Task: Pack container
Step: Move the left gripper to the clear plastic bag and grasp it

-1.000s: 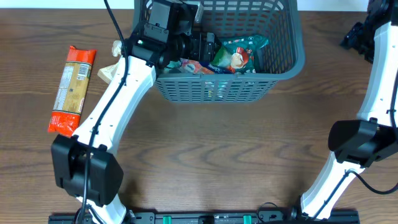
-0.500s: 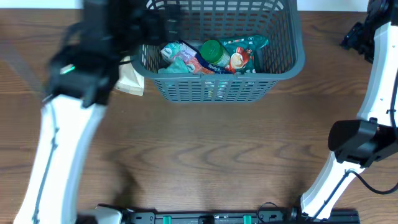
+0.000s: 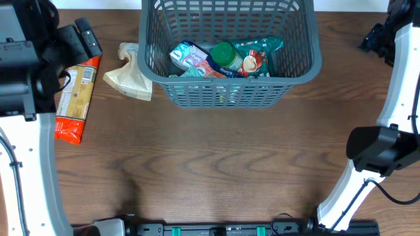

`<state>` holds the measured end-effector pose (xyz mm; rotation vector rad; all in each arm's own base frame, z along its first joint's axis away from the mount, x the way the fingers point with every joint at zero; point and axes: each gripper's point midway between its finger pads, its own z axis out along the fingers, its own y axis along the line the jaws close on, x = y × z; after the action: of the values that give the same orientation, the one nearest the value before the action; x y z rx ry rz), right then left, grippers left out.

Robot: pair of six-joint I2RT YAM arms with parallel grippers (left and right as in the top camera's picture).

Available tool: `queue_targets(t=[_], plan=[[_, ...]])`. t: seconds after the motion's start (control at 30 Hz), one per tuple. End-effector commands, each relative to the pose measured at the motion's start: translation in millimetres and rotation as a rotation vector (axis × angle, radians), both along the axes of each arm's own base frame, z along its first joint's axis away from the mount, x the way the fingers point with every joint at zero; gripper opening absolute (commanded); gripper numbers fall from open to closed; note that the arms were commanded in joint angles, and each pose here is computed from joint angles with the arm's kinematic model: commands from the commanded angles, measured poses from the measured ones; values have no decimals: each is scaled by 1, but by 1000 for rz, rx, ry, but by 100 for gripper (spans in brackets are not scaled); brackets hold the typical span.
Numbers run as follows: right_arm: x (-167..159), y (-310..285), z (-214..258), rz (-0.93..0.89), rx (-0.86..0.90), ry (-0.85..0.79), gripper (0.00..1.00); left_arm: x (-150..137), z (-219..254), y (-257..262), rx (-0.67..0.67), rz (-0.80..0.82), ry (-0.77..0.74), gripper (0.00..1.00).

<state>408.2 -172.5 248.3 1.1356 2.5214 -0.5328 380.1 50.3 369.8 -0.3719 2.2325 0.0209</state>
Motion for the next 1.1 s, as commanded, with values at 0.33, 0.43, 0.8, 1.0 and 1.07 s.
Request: queue_targets(t=[0.33,0.43,0.8,1.0,1.07], plan=[[-2,0,4,-10,-10,-10,99,66,-101,30,81,-94,233,98],[-2,0,4,-10,-10,-10,99,84,-117,32,102,-125,241,98],[-2,0,4,-10,-10,-10,99,129,-197,16,29,-289,302,98],[-2,0,4,-10,-10,-10,99,134,-249,3,-3,-392,390,98],[-2,0,4,-10,-10,-10,99,134,-264,-2,-8,-434,413,98]])
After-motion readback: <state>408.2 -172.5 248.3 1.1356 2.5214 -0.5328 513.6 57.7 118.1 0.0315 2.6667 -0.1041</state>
